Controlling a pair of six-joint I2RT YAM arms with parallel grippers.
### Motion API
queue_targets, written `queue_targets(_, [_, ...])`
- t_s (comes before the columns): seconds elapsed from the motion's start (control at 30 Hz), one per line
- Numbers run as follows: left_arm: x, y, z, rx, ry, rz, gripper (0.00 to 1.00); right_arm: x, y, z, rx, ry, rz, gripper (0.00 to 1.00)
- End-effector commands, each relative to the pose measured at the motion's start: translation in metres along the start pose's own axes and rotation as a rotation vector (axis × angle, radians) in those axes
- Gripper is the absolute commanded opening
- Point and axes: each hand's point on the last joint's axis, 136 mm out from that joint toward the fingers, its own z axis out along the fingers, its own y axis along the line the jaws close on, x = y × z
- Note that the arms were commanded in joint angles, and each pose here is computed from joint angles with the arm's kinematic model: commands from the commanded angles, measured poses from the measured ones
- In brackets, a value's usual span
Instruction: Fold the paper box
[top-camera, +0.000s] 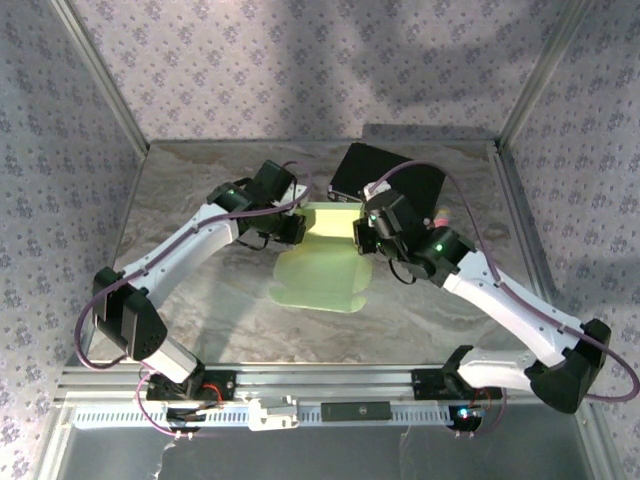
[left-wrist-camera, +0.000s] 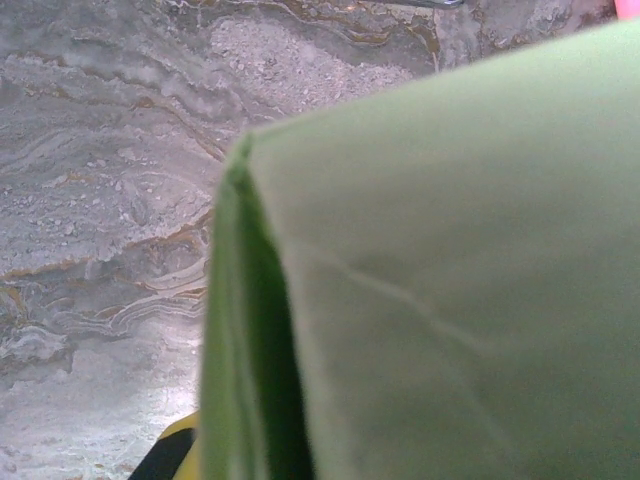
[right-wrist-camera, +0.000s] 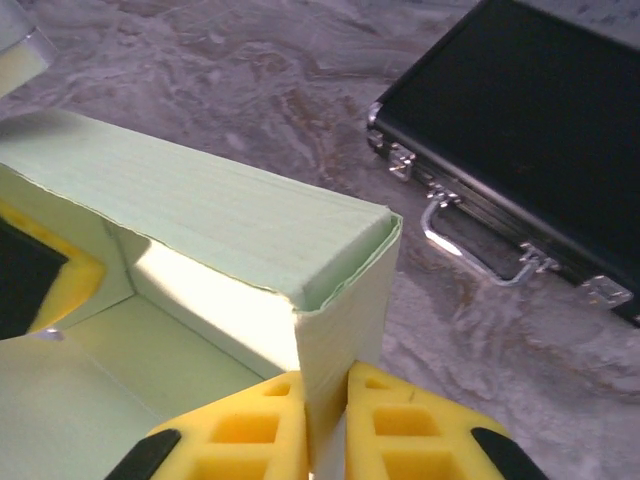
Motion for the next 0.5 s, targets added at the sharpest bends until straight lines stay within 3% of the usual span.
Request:
queue_targets(0.0, [-0.004, -0.023, -0.009, 0.055, -0.008, 0.025, 0.0, -0.007, -0.015, -0.001, 0.139, -0.024, -0.002, 0.08])
queue_targets(0.17, [-0.003, -0.028, -0.008, 0.05, -0.004, 0.035, 0.0, -0.006, -0.015, 0.002, 0.191, -0.023, -0.002, 0.0])
queue_targets(0.47, [-0.004, -0.033, -0.011, 0.024, -0.007, 0.022, 0.0, -0.005, -0.03, -0.001, 0.356, -0.016, 0.027, 0.0])
